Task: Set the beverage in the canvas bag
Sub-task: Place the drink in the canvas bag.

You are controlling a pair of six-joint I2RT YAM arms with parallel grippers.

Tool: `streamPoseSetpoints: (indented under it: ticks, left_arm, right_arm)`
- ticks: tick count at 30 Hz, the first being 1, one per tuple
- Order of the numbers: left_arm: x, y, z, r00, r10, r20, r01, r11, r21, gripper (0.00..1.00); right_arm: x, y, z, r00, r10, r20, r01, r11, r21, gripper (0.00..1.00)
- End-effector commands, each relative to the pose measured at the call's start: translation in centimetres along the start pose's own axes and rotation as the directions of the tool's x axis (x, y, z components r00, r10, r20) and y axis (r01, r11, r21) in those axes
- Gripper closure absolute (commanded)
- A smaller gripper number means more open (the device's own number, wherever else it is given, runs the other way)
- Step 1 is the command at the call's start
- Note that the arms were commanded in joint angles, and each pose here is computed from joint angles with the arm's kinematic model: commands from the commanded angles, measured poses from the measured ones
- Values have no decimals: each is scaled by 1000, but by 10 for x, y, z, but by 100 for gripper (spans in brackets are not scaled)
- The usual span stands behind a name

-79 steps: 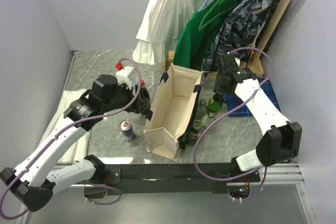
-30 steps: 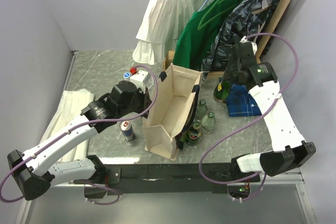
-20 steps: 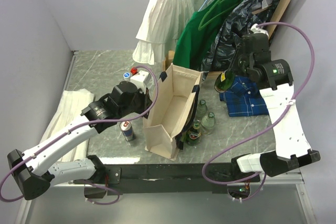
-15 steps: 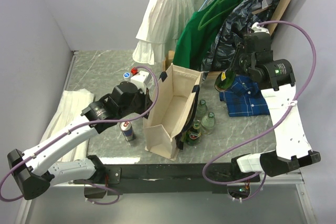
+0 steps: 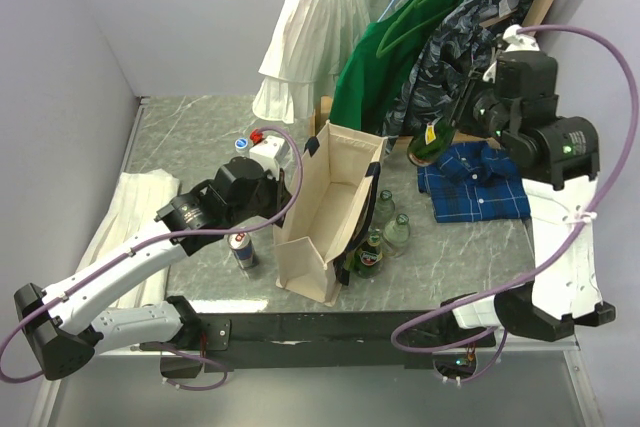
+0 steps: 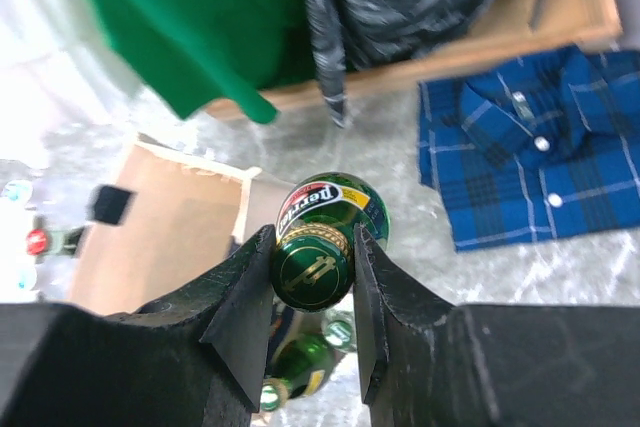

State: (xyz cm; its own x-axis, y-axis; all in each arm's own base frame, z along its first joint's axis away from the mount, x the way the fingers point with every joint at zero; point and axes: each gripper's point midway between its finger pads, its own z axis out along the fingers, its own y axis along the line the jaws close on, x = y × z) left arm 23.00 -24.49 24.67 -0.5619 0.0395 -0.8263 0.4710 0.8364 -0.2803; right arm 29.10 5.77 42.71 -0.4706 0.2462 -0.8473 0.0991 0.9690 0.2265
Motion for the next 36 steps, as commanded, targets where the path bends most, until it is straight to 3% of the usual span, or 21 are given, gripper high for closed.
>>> streamPoseSetpoints:
  ticks: [1,27,36]
  left_arm:
    - [-12,-5,0,999,-15,41,14,1000,5,99]
    - [-5,-7,1,999,-22,33,23,1000,-16,99]
    - [-4,-11,4,999,-17,29,17,1000,-15,99]
  right_arm:
    - [-58,30,-35,975,71,209,-34,984,-175,100]
    - [-71,132,-46,969,68,235,51,883,-466,100]
    - [-61,154,-26,977,44,207,61,880,-472,100]
